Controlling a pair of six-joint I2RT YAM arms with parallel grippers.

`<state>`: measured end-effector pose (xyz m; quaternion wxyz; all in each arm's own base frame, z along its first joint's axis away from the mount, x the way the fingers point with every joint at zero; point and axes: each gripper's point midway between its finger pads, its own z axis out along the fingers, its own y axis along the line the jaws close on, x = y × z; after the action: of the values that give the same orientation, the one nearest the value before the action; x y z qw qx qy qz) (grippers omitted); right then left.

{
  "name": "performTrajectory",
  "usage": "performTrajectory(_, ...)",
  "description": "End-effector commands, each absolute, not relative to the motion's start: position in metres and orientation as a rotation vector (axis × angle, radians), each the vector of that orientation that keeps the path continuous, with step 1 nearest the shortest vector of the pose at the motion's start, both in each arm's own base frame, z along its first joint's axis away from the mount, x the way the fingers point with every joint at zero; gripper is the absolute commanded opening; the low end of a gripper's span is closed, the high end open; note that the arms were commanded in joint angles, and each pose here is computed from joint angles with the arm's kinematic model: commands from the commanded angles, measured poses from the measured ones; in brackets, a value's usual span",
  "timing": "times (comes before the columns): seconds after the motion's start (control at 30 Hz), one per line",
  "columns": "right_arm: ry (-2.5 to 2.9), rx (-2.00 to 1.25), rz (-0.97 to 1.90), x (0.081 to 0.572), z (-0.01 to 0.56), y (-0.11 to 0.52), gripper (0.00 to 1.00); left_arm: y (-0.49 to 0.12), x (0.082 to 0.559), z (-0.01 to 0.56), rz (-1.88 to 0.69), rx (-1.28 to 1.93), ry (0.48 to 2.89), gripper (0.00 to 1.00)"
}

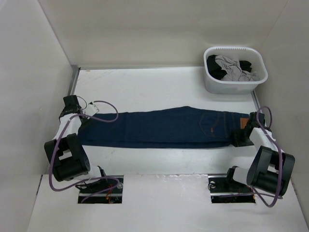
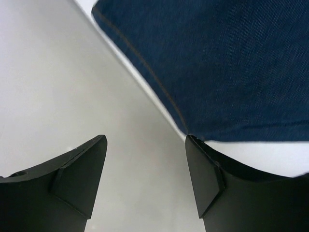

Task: Fold and stack the trousers
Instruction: Fold the trousers

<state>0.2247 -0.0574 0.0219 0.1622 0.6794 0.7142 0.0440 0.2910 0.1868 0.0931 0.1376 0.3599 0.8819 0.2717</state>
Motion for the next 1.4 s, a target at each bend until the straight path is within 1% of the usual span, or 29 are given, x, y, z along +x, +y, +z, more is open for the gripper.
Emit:
performTrajectory(0.0,1.964,1.898,0.115,0.245,0.019,-0.074,0.45,0.181,0.310,0.095,0.763,0.970,2.523,0.65)
performTrajectory(0.03,1.969,1.890,0.115,0.246,0.018,-0.074,0.43,0.181,0.312,0.094,0.761,0.957,2.528,0.65)
performTrajectory(0.1,1.989,1.860,0.134,0.250,0.019,-0.074,0.58,0.181,0.313,0.095,0.755,0.936,2.535,0.65)
performTrajectory(0.13,2.008,1.837,0.156,0.253,0.020,-0.072,0.63,0.179,0.313,0.097,0.749,0.937,2.532,0.64)
performTrajectory(0.17,2.018,1.814,0.179,0.256,0.022,-0.070,0.58,0.177,0.311,0.097,0.739,0.953,2.530,0.64)
performTrajectory(0.23,2.002,1.770,0.198,0.261,0.027,-0.071,0.39,0.173,0.305,0.093,0.716,1.014,2.531,0.64)
performTrajectory(0.33,1.980,1.809,0.197,0.259,0.020,-0.078,0.28,0.173,0.297,0.078,0.695,1.056,2.569,0.66)
performTrajectory(0.4,1.980,1.830,0.212,0.259,0.015,-0.078,0.22,0.170,0.295,0.065,0.636,1.068,2.598,0.64)
performTrajectory(0.47,1.970,1.809,0.212,0.265,0.017,-0.081,0.08,0.164,0.299,0.061,0.607,1.093,2.572,0.63)
performTrajectory(0.53,1.949,1.775,0.192,0.272,0.026,-0.089,0.00,0.144,0.320,0.066,0.585,1.134,2.474,0.64)
performTrajectory(0.63,1.945,1.681,0.133,0.283,0.045,-0.100,0.00,0.104,0.338,0.057,0.543,1.266,2.383,0.67)
performTrajectory(0.73,1.905,1.550,0.032,0.290,0.086,-0.118,0.00,0.084,0.346,0.035,0.529,1.377,2.391,0.65)
performTrajectory(0.8,1.867,1.428,-0.058,0.293,0.126,-0.133,0.00,0.076,0.353,0.026,0.535,1.398,2.399,0.64)
performTrajectory(0.9,1.838,1.108,-0.203,0.303,0.201,-0.139,0.00,0.060,0.362,0.019,0.532,1.406,2.385,0.64)
performTrajectory(0.97,1.845,0.804,-0.260,0.317,0.245,-0.116,0.00,0.050,0.367,0.017,0.526,1.405,2.375,0.65)
performTrajectory(1.03,1.861,0.489,-0.248,0.331,0.273,-0.072,0.00,0.044,0.368,0.013,0.521,1.403,2.383,0.65)
performTrajectory(1.1,1.877,0.137,-0.197,0.338,0.286,-0.003,0.00,0.039,0.366,0.008,0.507,1.401,2.397,0.65)
performTrajectory(1.23,1.884,-0.359,-0.099,0.336,0.281,0.127,0.00,0.035,0.361,-0.002,0.486,1.405,2.419,0.64)
performTrajectory(1.37,1.898,-0.752,-0.017,0.326,0.253,0.233,0.00,0.040,0.359,-0.003,0.507,1.389,2.435,0.64)
